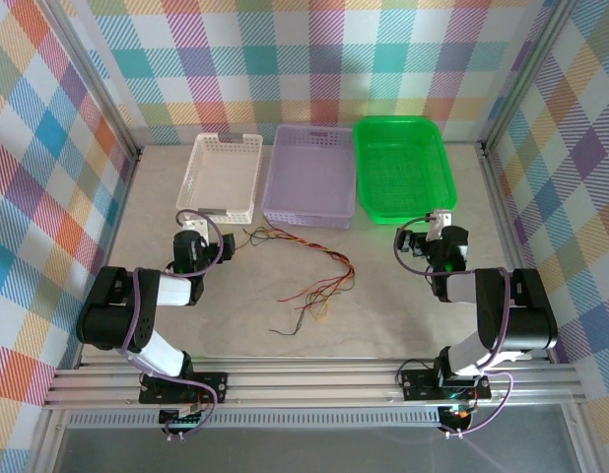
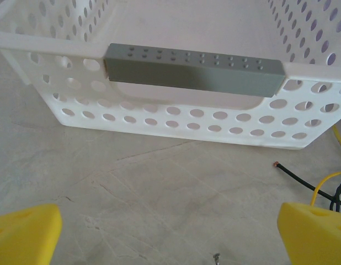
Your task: Untangle the cables
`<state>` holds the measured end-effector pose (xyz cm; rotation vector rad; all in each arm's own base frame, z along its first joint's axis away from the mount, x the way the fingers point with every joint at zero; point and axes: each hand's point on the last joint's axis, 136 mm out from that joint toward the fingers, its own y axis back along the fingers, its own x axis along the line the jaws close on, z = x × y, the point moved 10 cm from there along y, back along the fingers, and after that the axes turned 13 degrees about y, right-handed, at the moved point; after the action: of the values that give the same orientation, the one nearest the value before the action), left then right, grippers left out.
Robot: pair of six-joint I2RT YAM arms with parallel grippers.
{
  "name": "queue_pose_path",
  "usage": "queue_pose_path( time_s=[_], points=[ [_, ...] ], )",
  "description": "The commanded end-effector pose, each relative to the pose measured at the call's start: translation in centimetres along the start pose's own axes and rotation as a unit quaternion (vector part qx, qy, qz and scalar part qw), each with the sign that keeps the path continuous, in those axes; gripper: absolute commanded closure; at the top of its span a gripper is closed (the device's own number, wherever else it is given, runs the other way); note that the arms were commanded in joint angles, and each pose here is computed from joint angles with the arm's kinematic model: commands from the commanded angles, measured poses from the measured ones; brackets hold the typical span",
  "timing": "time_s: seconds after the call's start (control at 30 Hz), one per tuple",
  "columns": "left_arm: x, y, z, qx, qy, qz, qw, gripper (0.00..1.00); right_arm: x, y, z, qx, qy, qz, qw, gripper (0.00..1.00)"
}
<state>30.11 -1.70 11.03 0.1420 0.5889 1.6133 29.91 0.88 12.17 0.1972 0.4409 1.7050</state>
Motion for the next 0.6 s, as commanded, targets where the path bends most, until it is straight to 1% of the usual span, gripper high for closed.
queue_pose_path(
  time_s=[0.0,0.1,0.2,0.23,0.3,0.37,0.43,0.5,0.57],
  points=[
    [-0.3,-0.1,1.1,-0.017,-0.005,-0.012,1.0,0.0,-0.4,0.5,1.4,-0.028,-0.005,-0.021,0.999,0.0],
    [-0.4,-0.1,1.1,-0.017,-0.006,-0.013,1.0,0.0,-0.4,2.1,2.3,-0.042,-0.001,-0.024,0.999,0.0],
    [-0.3,-0.1,1.1,-0.018,-0.005,-0.012,1.0,0.0,-0.7,3.5,3.3,-0.044,-0.015,-0.047,0.998,0.0],
    [-0.3,-0.1,1.1,-0.017,-0.006,-0.012,1.0,0.0,-0.6,3.9,3.7,-0.051,-0.012,-0.043,0.998,0.0],
    [-0.3,-0.1,1.1,-0.017,-0.005,-0.013,1.0,0.0,-0.3,4.4,4.7,-0.057,-0.022,-0.024,0.998,0.0],
    [-0.3,-0.1,1.1,-0.017,-0.005,-0.013,1.0,0.0,0.7,5.1,6.4,-0.069,-0.013,0.024,0.997,0.0],
    [-0.3,-0.1,1.1,-0.017,-0.005,-0.013,1.0,0.0,1.6,5.8,7.6,-0.073,-0.005,0.038,0.997,0.0],
    [-0.4,-0.1,1.1,-0.018,-0.005,-0.013,1.0,0.0,1.8,6.7,8.5,-0.074,-0.027,0.028,0.997,0.0],
    [-0.3,-0.1,1.1,-0.018,-0.005,-0.012,1.0,0.0,2.4,7.9,9.3,-0.091,-0.046,0.054,0.993,0.0]
  ],
)
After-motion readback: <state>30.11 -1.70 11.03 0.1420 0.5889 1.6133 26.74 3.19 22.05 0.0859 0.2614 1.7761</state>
